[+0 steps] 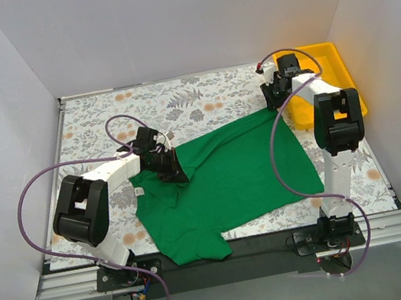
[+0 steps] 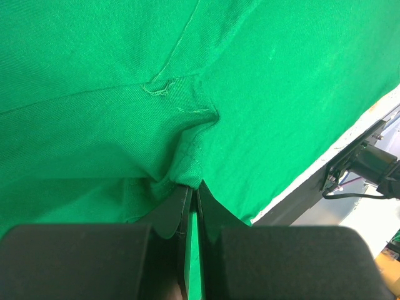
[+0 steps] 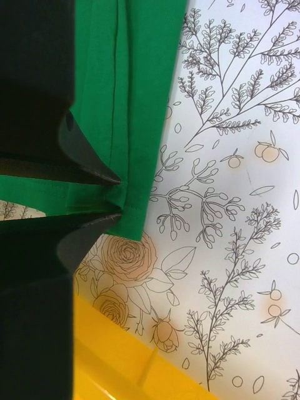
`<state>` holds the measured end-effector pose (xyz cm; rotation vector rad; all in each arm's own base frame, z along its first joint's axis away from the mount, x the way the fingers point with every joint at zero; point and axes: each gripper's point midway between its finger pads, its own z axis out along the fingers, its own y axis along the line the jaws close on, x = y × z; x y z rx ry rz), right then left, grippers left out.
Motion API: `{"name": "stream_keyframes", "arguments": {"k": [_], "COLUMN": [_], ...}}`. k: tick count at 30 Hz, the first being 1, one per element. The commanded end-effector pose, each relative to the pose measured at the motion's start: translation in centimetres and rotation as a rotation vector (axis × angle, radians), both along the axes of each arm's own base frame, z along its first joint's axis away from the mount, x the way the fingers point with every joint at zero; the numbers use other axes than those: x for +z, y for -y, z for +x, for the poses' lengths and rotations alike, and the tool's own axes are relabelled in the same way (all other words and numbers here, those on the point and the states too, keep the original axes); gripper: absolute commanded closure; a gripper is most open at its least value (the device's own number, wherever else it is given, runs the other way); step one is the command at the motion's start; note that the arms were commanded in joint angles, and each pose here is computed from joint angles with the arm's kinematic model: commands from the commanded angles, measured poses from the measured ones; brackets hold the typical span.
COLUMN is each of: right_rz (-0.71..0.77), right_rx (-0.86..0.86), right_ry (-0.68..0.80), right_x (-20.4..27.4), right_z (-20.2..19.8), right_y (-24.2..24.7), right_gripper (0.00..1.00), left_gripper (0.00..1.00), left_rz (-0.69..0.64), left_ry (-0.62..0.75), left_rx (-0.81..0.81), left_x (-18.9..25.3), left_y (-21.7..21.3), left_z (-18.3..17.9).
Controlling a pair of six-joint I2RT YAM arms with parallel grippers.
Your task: Fold and stack the t-shirts
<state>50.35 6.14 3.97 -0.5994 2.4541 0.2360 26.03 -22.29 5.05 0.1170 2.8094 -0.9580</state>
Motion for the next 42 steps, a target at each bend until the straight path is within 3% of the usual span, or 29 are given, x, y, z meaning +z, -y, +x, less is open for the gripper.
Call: {"name": "stream_keyframes", "arguments": {"k": [1, 11, 19, 36, 42], "right_rz": [-0.002, 0.024, 0.029, 0.005, -0.015], "right_rx": [0.002, 0.011, 0.005, 0.043, 0.058], "right_ry": [0.014, 0.031, 0.087, 0.064, 0.086], "right_x": [0.4, 1.6, 4.2, 2.9, 3.5], "right_z": [0.3, 0.1, -0.2, -2.5, -2.6], "right_y": [0.1, 0.0, 1.3, 3.1, 3.4], "right_gripper": [0.70, 0.99, 0.99, 0.99, 0.81], "left_gripper": [1.00, 1.00, 1.00, 1.00, 1.00], "left_rz": [-0.013, -0.013, -0.005, 0.001, -0.008], "left_ry": [0.016, 0.018, 0.016, 0.009, 0.009], "left_rx": [-0.008, -0.009, -0.005, -0.001, -0.010], "left_x": [0.7, 0.8, 0.6, 0.4, 0.5], "left_y": [0.4, 0.4, 0.3, 0.2, 0.3], "left_z": [0.3, 0.2, 0.2, 0.2, 0.0]}}
